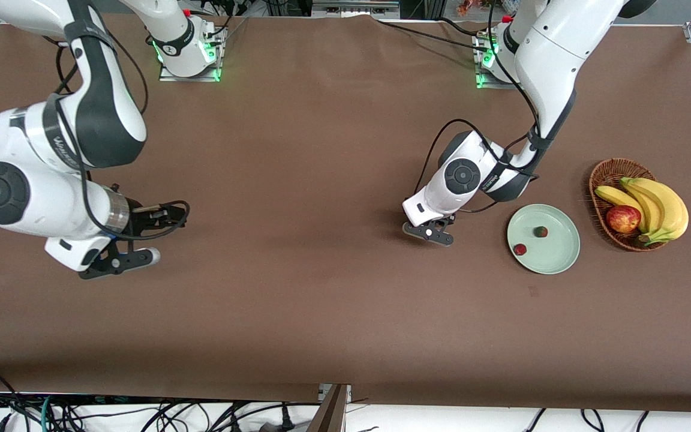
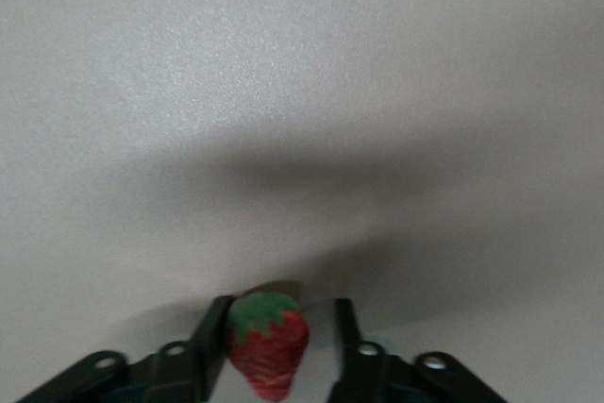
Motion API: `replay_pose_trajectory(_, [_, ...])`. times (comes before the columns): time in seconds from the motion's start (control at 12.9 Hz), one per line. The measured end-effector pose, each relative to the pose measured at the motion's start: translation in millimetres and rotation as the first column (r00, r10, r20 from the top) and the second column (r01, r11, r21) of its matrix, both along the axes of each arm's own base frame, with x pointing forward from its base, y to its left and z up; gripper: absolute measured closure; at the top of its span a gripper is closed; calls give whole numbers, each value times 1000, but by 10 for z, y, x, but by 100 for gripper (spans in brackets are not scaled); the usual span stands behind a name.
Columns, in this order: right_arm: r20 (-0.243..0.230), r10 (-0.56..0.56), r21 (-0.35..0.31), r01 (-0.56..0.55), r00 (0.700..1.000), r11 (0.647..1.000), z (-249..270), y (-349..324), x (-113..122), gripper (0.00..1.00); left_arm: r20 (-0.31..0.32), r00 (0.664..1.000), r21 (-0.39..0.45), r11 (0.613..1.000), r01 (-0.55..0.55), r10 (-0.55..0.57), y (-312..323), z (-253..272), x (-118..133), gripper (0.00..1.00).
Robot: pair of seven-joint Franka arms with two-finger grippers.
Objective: Collect all strawberries into plate
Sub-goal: 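Place the strawberry on the plate while the right arm returns to rest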
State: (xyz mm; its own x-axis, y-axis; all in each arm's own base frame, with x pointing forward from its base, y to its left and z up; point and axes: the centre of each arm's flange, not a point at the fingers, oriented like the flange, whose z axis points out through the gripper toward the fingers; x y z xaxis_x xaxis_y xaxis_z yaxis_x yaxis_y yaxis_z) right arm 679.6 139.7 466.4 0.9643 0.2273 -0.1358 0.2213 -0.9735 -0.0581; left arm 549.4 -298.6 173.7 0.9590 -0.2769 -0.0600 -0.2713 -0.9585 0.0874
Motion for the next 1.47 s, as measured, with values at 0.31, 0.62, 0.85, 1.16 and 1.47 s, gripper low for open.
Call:
replay_pose_trajectory(0.31, [13, -45, -33, 46, 999, 998, 477, -408, -225, 0, -56, 996, 54, 996, 68, -65, 122, 221, 86, 67])
replay_pose_trajectory(0.62, [35, -68, -83, 71, 997, 994, 1029, -646, -528, 0, -159, 935, 65, 942, 330, -316, 992, 737, 410, 67])
replay_pose_trajectory(0.85, [52, -110, -92, 114, 993, 989, 1336, -909, -849, 0, -162, 848, -19, 861, 509, -505, 2081, 835, 641, 67])
replay_pose_trajectory(1.16, [71, -114, -100, 121, 991, 988, 1673, -936, -1248, 0, -63, 714, -85, 716, 693, -698, 3114, 701, 762, 67])
replay_pose_trajectory(1.47, [71, -118, -106, 125, 990, 986, 1852, -954, -1418, 0, 1, 633, -92, 631, 771, -774, 3106, 418, 807, 42])
